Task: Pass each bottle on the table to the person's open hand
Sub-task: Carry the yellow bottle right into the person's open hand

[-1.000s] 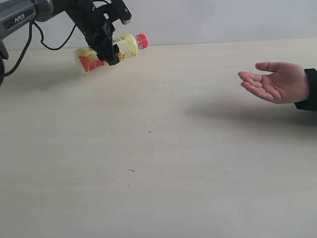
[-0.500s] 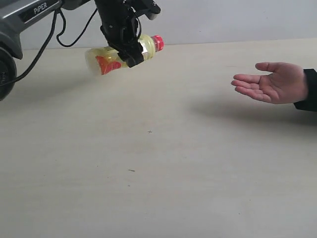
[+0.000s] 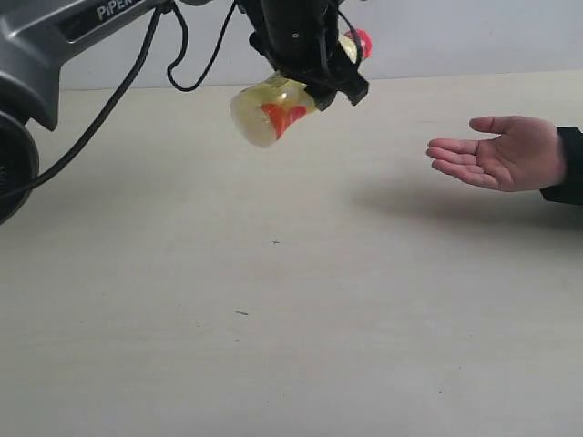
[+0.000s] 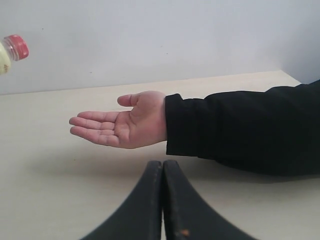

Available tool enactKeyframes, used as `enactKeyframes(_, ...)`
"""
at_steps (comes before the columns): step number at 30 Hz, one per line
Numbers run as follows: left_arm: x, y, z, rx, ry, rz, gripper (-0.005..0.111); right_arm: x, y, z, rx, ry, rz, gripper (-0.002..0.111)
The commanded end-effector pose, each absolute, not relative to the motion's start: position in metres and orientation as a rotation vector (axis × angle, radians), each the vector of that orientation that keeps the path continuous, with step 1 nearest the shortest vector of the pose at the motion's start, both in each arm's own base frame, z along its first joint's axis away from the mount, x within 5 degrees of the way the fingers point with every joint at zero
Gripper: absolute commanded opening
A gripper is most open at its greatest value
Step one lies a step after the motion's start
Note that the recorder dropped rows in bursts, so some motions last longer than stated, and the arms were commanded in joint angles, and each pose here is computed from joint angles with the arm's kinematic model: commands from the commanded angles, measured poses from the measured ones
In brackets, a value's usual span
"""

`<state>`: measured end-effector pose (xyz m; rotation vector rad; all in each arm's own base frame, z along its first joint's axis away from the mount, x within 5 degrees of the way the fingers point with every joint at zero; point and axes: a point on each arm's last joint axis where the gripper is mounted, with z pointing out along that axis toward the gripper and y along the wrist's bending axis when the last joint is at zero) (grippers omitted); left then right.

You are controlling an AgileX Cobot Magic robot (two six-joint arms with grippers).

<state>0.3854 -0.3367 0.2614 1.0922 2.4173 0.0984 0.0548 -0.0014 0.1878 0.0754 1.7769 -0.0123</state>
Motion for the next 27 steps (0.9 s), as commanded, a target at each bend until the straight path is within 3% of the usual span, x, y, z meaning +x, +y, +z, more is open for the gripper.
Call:
enactKeyframes(1, 0.354, -0.359, 0.288, 0.987, 2.399, 0.011, 0.0, 0.055, -0.001, 0.187, 0.071, 1.769, -0.014, 0.0)
enactKeyframes(11, 0.29, -0.416, 0.279, 0.865, 2.482, -0.158, 0.0, 0.055, -0.001, 0.187, 0.071, 1.769, -0.014, 0.0)
enactKeyframes(14, 0.28, -0.435, 0.277, 0.762, 2.466, -0.344, 0.0, 0.055, -0.001, 0.187, 0.071, 1.769, -0.014, 0.0)
enactKeyframes(19, 0.281, -0.454, 0.278, 0.547, 2.409, -0.593, 0.0, 0.055, -0.001, 0.187, 0.071, 1.769, -0.014, 0.0)
enactKeyframes(27, 0.288, -0.473, 0.257, 0.376, 2.383, -0.789, 0.0, 0.055, -0.001, 0.187, 0.071, 1.769, -0.014, 0.0)
